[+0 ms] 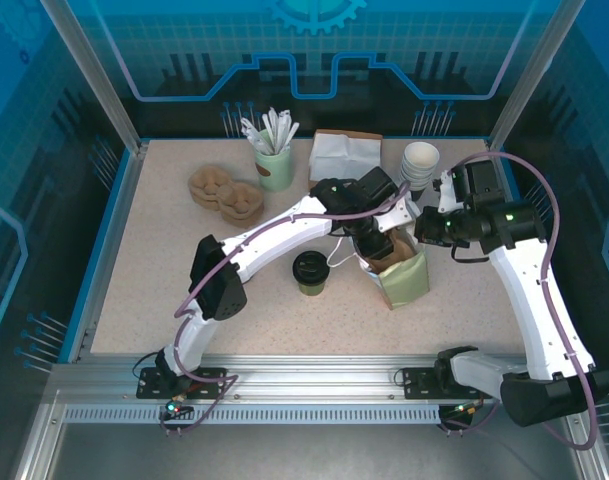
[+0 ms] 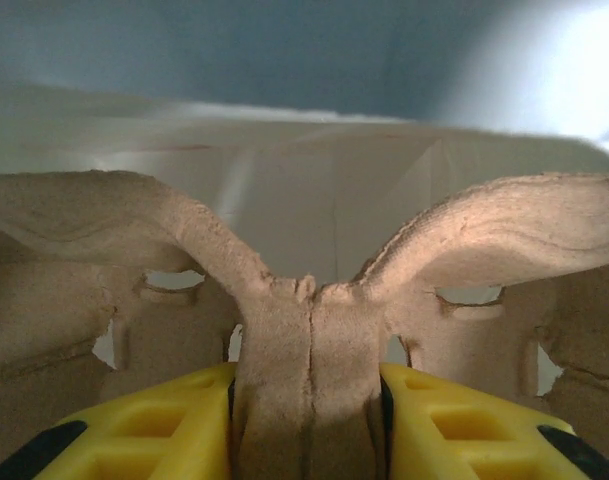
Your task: Pack the takeout coffee
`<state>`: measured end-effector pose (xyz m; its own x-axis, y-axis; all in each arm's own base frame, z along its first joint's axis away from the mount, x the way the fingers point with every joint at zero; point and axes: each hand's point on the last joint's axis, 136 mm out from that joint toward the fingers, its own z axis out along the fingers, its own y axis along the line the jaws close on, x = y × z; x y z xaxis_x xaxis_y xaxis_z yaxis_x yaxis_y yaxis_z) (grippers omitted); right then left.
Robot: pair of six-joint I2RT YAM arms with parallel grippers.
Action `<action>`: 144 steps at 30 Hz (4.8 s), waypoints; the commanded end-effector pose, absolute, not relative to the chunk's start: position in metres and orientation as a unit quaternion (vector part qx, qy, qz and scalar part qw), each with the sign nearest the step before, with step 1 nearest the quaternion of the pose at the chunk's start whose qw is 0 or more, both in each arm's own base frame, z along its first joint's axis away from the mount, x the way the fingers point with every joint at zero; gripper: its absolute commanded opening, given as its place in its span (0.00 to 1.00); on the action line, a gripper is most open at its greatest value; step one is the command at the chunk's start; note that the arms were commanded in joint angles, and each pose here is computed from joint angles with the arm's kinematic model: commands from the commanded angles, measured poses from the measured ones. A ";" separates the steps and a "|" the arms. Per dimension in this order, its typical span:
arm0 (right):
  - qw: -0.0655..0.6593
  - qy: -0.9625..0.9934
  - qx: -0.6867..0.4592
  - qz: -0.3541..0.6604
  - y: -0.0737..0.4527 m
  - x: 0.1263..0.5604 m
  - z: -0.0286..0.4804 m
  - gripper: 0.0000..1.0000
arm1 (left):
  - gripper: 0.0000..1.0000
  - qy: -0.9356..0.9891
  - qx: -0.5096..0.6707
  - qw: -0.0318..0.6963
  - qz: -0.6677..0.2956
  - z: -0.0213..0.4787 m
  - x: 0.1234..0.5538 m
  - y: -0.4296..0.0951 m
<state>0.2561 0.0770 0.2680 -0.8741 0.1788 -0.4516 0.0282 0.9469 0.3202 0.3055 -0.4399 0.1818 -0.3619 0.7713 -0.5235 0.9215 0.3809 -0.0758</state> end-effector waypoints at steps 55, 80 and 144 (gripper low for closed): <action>0.243 0.928 0.143 0.244 0.090 0.263 0.262 0.18 | 0.81 0.783 0.443 0.321 -0.296 0.325 0.302 -0.428; 0.301 0.942 0.049 0.140 0.049 0.282 0.324 0.61 | 0.83 0.790 0.385 0.371 -0.301 0.372 0.311 -0.378; 0.449 0.855 0.040 0.257 0.083 0.271 0.346 0.00 | 0.87 0.754 0.353 0.445 -0.329 0.407 0.293 -0.349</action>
